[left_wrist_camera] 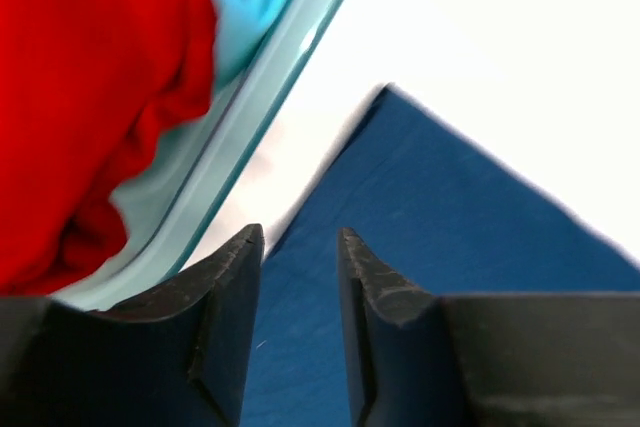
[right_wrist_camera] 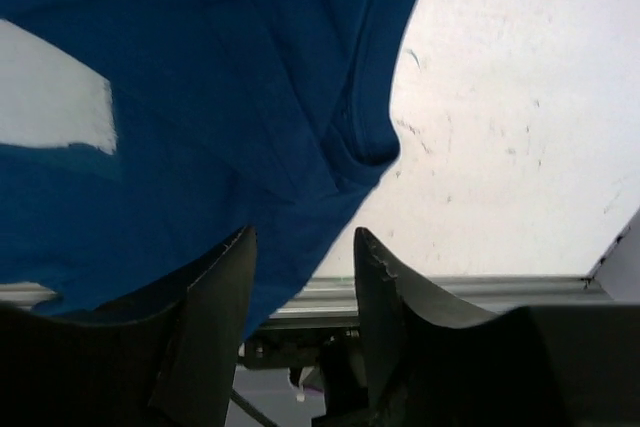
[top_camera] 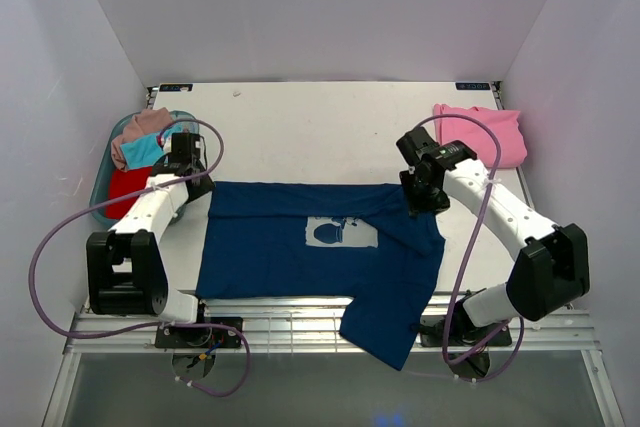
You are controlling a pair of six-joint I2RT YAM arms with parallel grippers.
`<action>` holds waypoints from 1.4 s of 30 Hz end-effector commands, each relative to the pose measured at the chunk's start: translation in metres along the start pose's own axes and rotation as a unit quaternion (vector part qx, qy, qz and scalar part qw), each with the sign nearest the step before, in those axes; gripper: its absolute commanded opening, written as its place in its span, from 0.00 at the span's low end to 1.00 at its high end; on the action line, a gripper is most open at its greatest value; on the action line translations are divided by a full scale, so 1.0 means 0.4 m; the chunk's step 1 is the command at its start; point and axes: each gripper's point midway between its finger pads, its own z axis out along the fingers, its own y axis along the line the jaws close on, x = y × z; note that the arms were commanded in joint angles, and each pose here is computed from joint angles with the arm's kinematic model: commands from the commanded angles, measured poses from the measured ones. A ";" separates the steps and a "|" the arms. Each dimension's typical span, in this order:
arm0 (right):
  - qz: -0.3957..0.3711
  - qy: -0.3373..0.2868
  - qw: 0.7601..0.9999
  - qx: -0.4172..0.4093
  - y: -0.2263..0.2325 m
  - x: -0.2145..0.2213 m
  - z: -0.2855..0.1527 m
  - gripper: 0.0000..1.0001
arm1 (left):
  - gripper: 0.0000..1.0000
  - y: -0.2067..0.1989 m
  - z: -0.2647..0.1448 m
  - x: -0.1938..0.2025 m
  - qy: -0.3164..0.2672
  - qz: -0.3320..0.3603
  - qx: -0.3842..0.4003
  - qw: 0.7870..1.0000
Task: Fold and stack the t-shirts
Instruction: Fold the tshirt
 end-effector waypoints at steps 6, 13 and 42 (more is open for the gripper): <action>-0.034 -0.107 0.992 -0.050 0.088 -0.172 0.117 0.41 | 0.37 -0.150 0.063 -0.071 -0.006 -0.012 0.072 0.997; -0.058 -0.117 0.990 -0.060 0.125 -0.218 0.205 0.38 | 0.27 -0.210 0.111 -0.095 0.002 -0.013 0.091 0.996; -0.058 -0.066 0.993 -0.084 0.147 -0.117 0.115 0.11 | 0.22 -0.219 0.154 -0.057 0.028 -0.003 0.086 0.996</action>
